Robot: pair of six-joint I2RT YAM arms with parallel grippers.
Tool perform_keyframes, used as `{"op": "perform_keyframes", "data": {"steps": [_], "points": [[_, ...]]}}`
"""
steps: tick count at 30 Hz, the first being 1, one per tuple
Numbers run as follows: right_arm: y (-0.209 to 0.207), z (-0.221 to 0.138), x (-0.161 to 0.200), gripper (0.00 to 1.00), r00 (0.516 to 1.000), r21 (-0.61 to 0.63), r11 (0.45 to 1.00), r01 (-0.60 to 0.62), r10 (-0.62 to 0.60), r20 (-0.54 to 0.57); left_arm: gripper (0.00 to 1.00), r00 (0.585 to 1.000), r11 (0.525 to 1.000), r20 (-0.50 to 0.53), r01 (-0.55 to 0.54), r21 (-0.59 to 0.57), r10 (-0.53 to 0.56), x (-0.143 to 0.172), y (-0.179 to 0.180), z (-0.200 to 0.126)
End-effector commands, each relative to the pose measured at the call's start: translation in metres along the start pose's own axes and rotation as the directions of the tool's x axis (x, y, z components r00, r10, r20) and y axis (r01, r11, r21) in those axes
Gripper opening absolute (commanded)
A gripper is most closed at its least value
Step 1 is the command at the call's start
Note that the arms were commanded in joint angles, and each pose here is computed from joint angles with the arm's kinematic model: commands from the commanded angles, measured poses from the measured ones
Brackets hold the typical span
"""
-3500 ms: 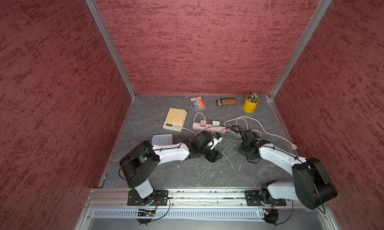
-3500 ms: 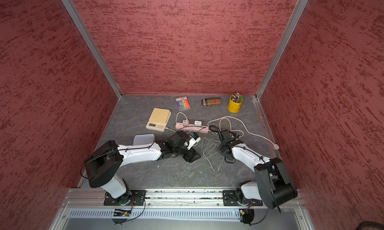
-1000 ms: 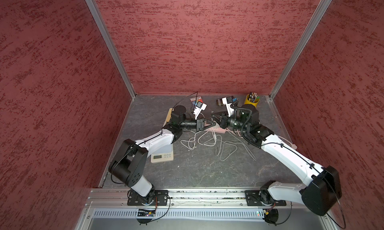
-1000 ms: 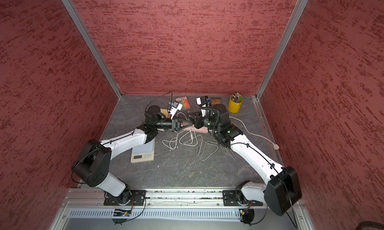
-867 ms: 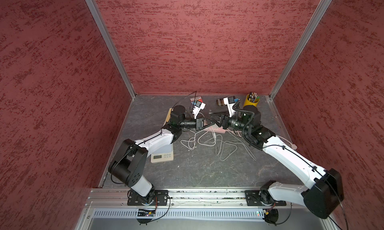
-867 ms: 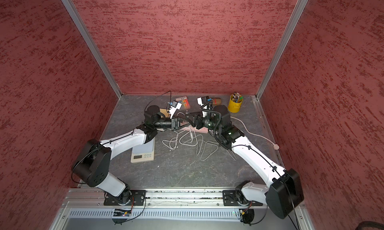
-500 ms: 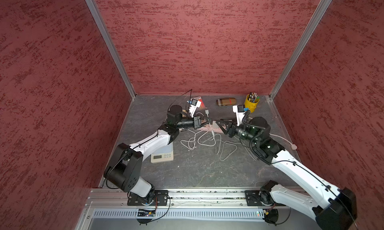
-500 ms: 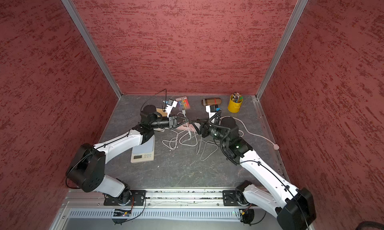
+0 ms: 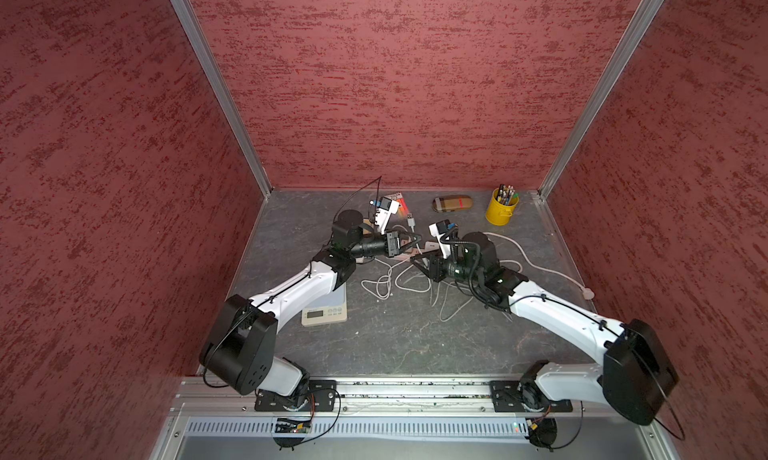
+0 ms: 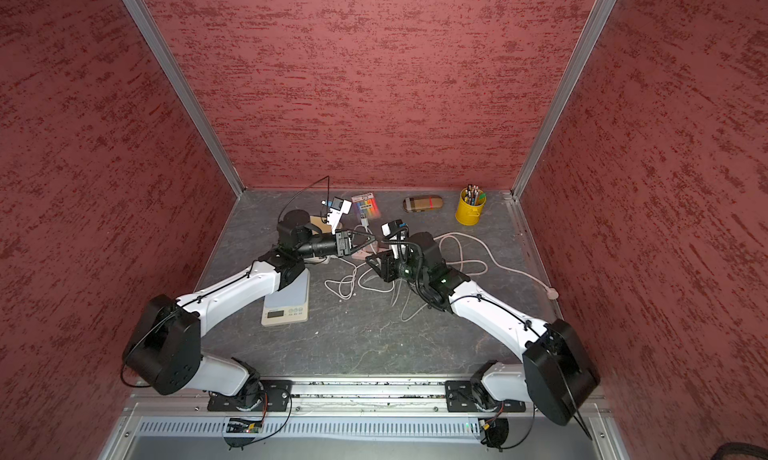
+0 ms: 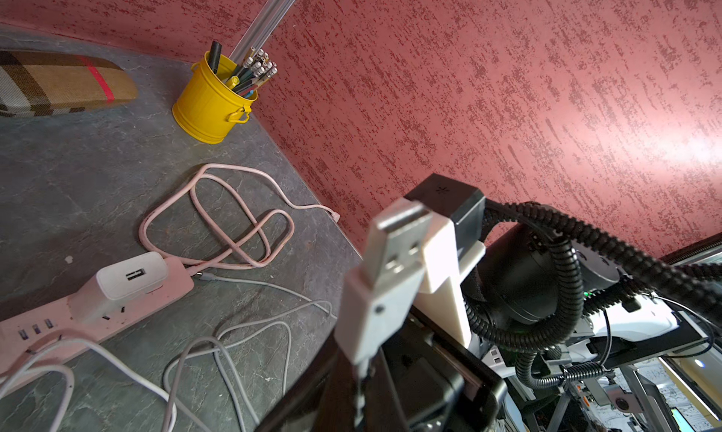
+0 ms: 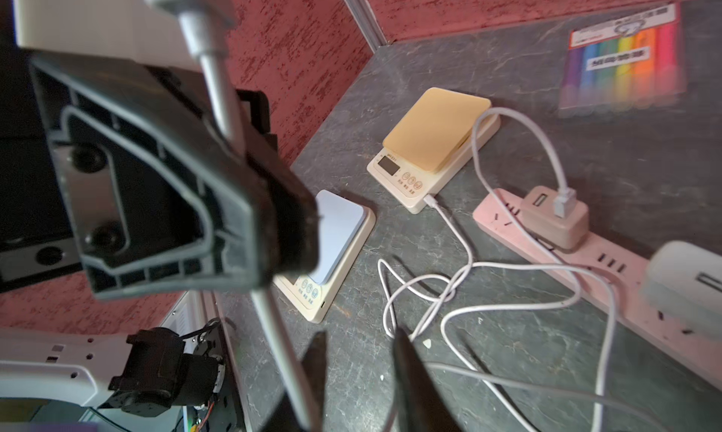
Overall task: Charge the electronic scale
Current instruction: Adjust the charging cable at the center of the board.
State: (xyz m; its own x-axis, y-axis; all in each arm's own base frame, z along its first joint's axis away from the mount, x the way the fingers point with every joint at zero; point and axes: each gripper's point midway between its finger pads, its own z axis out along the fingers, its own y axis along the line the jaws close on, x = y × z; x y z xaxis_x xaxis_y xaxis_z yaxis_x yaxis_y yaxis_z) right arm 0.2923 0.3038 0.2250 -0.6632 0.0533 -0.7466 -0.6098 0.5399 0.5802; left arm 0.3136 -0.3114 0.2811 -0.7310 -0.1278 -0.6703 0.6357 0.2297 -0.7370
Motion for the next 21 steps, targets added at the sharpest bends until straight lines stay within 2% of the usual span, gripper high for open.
{"op": "perform_keyframes", "data": {"steps": [1, 2, 4, 8, 10, 15, 21], "points": [[0.016, 0.0, -0.023, 0.04, 0.997, -0.03, 0.999, 0.045, -0.043, 0.064, 0.0, 0.999, 0.999, 0.007, -0.039, 0.026, 0.039, -0.007, -0.014, -0.003], [0.013, -0.001, -0.024, 0.0, 0.996, -0.009, 0.999, 0.045, -0.044, 0.073, 0.02, 0.999, 0.999, 0.005, -0.039, 0.024, 0.039, -0.006, -0.014, -0.004], [0.006, -0.005, -0.026, 0.0, 0.994, 0.05, 0.997, 0.056, -0.06, 0.091, 0.09, 0.999, 0.999, 0.005, -0.045, 0.008, 0.045, -0.007, -0.014, -0.008], [-0.013, -0.01, -0.023, 0.0, 0.992, 0.207, 0.975, 0.087, -0.104, 0.075, 0.5, 0.999, 0.995, 0.019, -0.048, -0.085, 0.049, -0.01, -0.008, -0.021], [-0.023, -0.01, -0.019, 0.0, 0.991, 0.293, 0.95, 0.105, -0.125, 0.051, 0.59, 0.999, 0.988, 0.027, -0.021, -0.153, 0.026, -0.014, -0.003, -0.029], [-0.032, -0.002, -0.008, 0.0, 0.981, 0.416, 0.89, 0.187, -0.189, -0.036, 0.6, 0.992, 0.942, 0.062, 0.12, -0.313, -0.105, -0.02, 0.016, -0.045], [-0.02, 0.014, 0.0, 0.0, 0.962, 0.412, 0.87, 0.271, -0.258, -0.089, 0.5, 0.971, 0.906, 0.095, 0.237, -0.35, -0.218, -0.025, 0.031, -0.042]]}}
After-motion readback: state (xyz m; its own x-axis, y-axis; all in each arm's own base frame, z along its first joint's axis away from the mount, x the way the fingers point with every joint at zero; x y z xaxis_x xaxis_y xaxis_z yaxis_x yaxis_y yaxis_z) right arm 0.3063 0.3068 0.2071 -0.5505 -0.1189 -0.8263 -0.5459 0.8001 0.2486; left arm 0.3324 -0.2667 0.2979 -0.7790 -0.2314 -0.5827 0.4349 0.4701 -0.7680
